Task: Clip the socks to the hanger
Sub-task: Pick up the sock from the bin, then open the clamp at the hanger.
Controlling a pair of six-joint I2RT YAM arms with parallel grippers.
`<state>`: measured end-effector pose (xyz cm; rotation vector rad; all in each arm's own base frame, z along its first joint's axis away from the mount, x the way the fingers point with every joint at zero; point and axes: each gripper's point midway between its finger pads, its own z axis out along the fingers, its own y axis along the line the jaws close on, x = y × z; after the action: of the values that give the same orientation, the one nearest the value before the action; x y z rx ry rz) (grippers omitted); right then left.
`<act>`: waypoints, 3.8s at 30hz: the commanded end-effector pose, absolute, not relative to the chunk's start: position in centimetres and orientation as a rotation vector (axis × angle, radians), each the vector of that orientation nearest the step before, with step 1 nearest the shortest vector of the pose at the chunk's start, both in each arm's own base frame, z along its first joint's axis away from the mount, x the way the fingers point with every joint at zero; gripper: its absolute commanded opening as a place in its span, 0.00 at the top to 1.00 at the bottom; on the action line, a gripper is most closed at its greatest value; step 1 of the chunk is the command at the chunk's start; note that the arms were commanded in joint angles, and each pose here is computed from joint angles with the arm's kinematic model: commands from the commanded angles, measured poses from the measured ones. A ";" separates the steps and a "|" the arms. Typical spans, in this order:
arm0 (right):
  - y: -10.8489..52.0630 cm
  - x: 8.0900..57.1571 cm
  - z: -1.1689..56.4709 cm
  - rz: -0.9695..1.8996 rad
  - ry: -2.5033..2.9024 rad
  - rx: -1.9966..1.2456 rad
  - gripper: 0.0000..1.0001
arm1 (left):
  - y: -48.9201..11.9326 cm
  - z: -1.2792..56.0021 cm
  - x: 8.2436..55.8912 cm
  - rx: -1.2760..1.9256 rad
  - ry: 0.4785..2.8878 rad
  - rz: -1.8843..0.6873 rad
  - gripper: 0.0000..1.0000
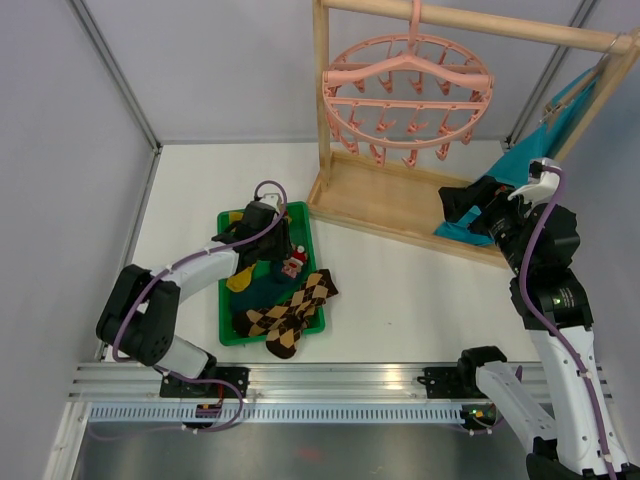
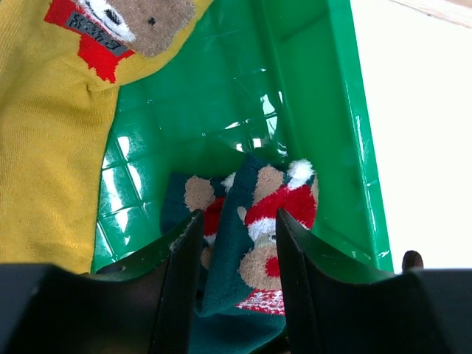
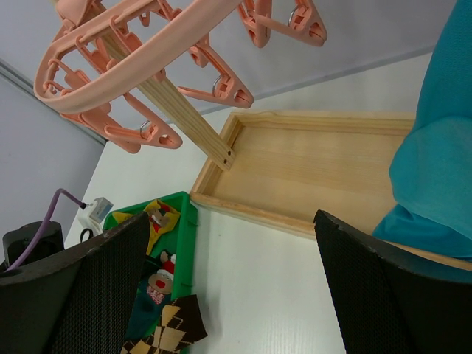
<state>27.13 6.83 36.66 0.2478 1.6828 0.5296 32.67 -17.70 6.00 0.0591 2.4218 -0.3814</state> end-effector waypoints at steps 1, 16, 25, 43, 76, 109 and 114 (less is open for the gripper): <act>6.5 27.0 38.2 0.513 1.646 0.236 0.02 | -18.4 6.2 33.3 0.095 2.395 -0.402 0.53; 6.6 27.3 38.7 0.514 1.643 0.235 0.02 | -18.5 5.2 32.9 0.109 2.415 -0.419 0.65; 6.6 27.0 38.7 0.517 1.639 0.231 0.02 | -18.5 5.2 32.8 0.119 2.415 -0.421 0.79; 6.9 26.6 39.0 0.546 1.624 0.234 0.02 | -18.7 16.3 32.3 0.112 2.208 -0.523 0.98; 7.4 28.0 45.1 0.535 1.595 0.158 0.02 | -17.3 32.3 26.9 0.195 1.917 -0.658 0.98; 19.5 30.8 42.8 0.370 1.723 -0.152 0.13 | -19.6 37.0 27.5 0.223 1.740 -0.811 0.98; 20.2 31.5 41.5 0.338 1.743 -0.136 0.19 | -19.8 37.6 27.6 0.224 1.720 -0.828 0.98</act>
<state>30.70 20.39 41.76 -0.1650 1.7593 0.3975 27.64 -19.07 35.25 0.2278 1.7941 -0.7637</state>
